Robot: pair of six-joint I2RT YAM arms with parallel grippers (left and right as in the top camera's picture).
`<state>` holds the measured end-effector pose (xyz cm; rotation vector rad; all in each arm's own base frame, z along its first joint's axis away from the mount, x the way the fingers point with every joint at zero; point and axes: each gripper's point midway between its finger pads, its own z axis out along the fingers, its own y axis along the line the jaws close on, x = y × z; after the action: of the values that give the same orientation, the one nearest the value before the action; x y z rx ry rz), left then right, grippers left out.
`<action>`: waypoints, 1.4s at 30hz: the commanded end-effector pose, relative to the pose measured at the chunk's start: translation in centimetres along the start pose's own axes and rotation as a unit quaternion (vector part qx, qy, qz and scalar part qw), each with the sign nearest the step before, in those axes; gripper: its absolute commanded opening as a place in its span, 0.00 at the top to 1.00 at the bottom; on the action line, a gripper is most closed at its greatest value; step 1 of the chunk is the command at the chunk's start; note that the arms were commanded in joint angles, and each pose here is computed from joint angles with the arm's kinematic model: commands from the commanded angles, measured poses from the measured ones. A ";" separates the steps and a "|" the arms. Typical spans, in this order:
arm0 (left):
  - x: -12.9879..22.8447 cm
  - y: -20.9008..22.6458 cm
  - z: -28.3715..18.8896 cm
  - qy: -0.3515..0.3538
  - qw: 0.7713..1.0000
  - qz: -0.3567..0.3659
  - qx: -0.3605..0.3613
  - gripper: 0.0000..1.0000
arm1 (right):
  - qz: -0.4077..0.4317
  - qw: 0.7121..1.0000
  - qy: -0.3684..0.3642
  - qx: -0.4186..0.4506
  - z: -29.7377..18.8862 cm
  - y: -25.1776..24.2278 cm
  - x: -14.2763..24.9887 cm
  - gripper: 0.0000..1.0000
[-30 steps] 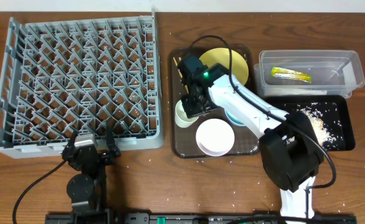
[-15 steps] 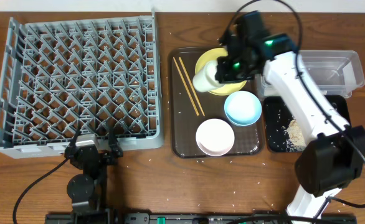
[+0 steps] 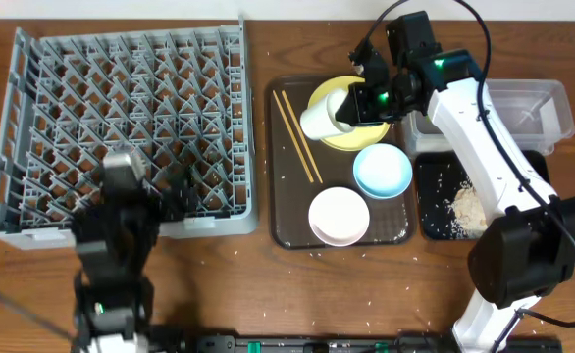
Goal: Sort waste into correct bins and load items into the dishwasher
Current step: 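Hand the white cup from right gripper to left gripper over the rack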
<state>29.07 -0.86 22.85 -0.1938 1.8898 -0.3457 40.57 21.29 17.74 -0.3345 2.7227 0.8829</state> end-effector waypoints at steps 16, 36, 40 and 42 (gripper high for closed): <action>-2.2 -9.4 4.7 0.253 0.753 -0.565 0.223 0.12 | -0.011 0.990 -0.062 -0.125 -1.0 4.3 -3.5 0.99; 0.6 -13.3 -0.9 0.328 0.783 -0.332 0.412 0.12 | -0.117 0.909 -0.011 -0.400 1.7 12.5 1.8 0.99; 0.7 -13.7 -1.7 0.336 0.773 -0.315 0.436 0.12 | -0.144 0.899 -0.005 -0.413 2.1 14.4 2.6 0.99; 0.7 -13.7 -1.8 0.333 0.775 -0.307 0.441 0.12 | -0.150 0.896 -0.003 -0.418 2.3 15.1 2.9 0.99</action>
<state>27.66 -13.52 26.74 -0.1840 2.0879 -1.9009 35.18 33.44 22.49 -0.8151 2.0655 1.8276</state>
